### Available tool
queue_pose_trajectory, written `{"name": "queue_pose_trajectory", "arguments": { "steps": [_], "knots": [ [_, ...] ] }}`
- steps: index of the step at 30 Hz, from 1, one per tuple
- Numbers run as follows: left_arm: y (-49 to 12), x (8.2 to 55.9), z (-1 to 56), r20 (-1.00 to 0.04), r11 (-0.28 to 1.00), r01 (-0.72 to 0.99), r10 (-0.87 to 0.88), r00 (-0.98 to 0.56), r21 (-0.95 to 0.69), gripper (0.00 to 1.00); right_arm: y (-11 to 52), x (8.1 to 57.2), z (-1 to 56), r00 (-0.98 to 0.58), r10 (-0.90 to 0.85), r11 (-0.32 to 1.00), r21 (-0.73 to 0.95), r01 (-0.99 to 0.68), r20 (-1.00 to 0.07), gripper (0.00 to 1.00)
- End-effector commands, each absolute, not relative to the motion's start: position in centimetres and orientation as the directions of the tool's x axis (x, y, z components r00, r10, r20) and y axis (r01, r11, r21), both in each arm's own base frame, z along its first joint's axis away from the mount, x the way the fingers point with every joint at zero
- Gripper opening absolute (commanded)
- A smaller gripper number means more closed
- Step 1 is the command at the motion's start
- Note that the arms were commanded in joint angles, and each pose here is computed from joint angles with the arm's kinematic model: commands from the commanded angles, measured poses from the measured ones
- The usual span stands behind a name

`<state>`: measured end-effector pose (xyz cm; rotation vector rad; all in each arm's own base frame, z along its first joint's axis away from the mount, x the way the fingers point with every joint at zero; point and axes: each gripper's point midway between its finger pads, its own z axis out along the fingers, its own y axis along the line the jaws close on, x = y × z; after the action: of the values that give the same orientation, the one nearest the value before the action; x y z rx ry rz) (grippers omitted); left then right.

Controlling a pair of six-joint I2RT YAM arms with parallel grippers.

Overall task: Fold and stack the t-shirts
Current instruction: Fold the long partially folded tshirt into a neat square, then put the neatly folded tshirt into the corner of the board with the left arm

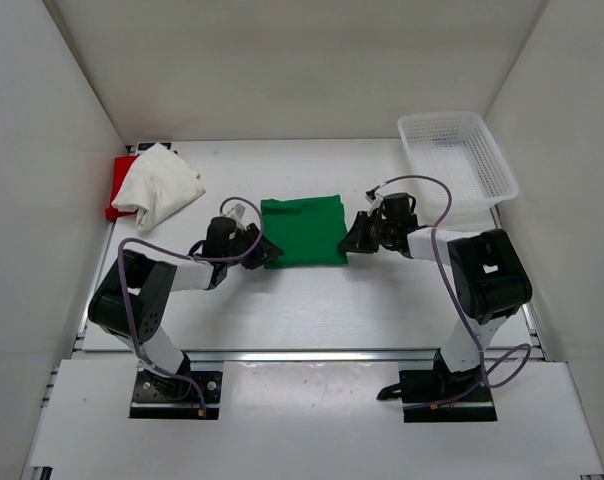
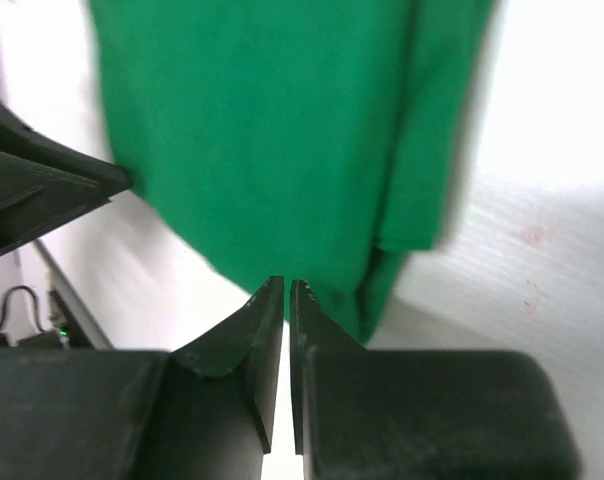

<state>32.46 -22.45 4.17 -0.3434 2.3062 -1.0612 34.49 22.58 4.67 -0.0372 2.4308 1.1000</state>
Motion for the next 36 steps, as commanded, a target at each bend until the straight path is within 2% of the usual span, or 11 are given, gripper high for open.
{"name": "queue_pose_trajectory", "arguments": {
  "steps": [1, 4, 10, 14, 19, 24, 27, 28, 30, 33, 36],
  "knots": [
    [-23.9, 35.3, 10.4, -0.493, 0.619, 0.131, -0.46, -0.739, -0.774, 0.45, 23.3, 37.9, 10.9, -0.802, 0.208, 0.611, 0.715, -0.341, -0.56, 0.07],
    [-25.0, 38.3, 12.7, -0.507, 0.6, 0.157, -0.474, -0.72, -0.784, 0.45, 23.8, 40.9, 11.9, -0.79, 0.21, 0.606, 0.711, -0.357, -0.576, 0.07],
    [-24.1, 45.6, 9.8, -0.387, 0.529, 0.042, -0.562, -0.731, -0.847, 0.42, 24.1, 46.8, 10.2, -0.819, 0.277, 0.525, 0.793, -0.309, -0.502, 0.02],
    [-22.0, 48.4, 7.3, -0.331, 0.514, -0.029, -0.594, -0.734, -0.858, 0.41, 24.3, 48.0, 7.1, -0.864, 0.275, 0.515, 0.823, -0.239, -0.422, 0.0],
    [-19.4, 49.4, 5.4, -0.326, 0.521, -0.076, -0.634, -0.701, -0.85, 0.44, 23.8, 48.8, 4.8, -0.862, 0.286, 0.574, 0.795, -0.195, -0.418, 0.0],
    [-19.4, 49.2, 8.0, -0.348, 0.475, -0.004, -0.651, -0.674, -0.88, 0.56, 23.9, 48.4, 4.2, -0.857, 0.268, 0.605, 0.769, -0.206, -0.44, 0.0],
    [-19.7, 48.8, 11.2, -0.408, 0.484, 0.071, -0.639, -0.652, -0.872, 0.71, 24.5, 48.1, 6.1, -0.835, 0.255, 0.618, 0.746, -0.247, -0.487, 0.01],
    [-19.3, 48.6, 12.0, -0.439, 0.512, 0.078, -0.636, -0.635, -0.856, 0.8, 24.6, 48.1, 6.7, -0.824, 0.246, 0.621, 0.736, -0.27, -0.51, 0.01],
    [-18.5, 47.9, 13.6, -0.503, 0.574, 0.086, -0.623, -0.599, -0.814, 0.99, 25.5, 47.9, 9.4, -0.797, 0.226, 0.618, 0.715, -0.328, -0.561, 0.11],
    [-15.6, 46.7, 13.4, -0.582, 0.681, 0.005, -0.622, -0.523, -0.733, 0.99, 26.6, 47.4, 12.6, -0.746, 0.202, 0.625, 0.67, -0.4, -0.635, 0.31],
    [-15.0, 44.6, 13.1, -0.606, 0.698, 0.03, -0.599, -0.523, -0.716, 0.99, 27.9, 46.5, 15.0, -0.713, 0.165, 0.637, 0.626, -0.45, -0.681, 0.41]
  ]
}}
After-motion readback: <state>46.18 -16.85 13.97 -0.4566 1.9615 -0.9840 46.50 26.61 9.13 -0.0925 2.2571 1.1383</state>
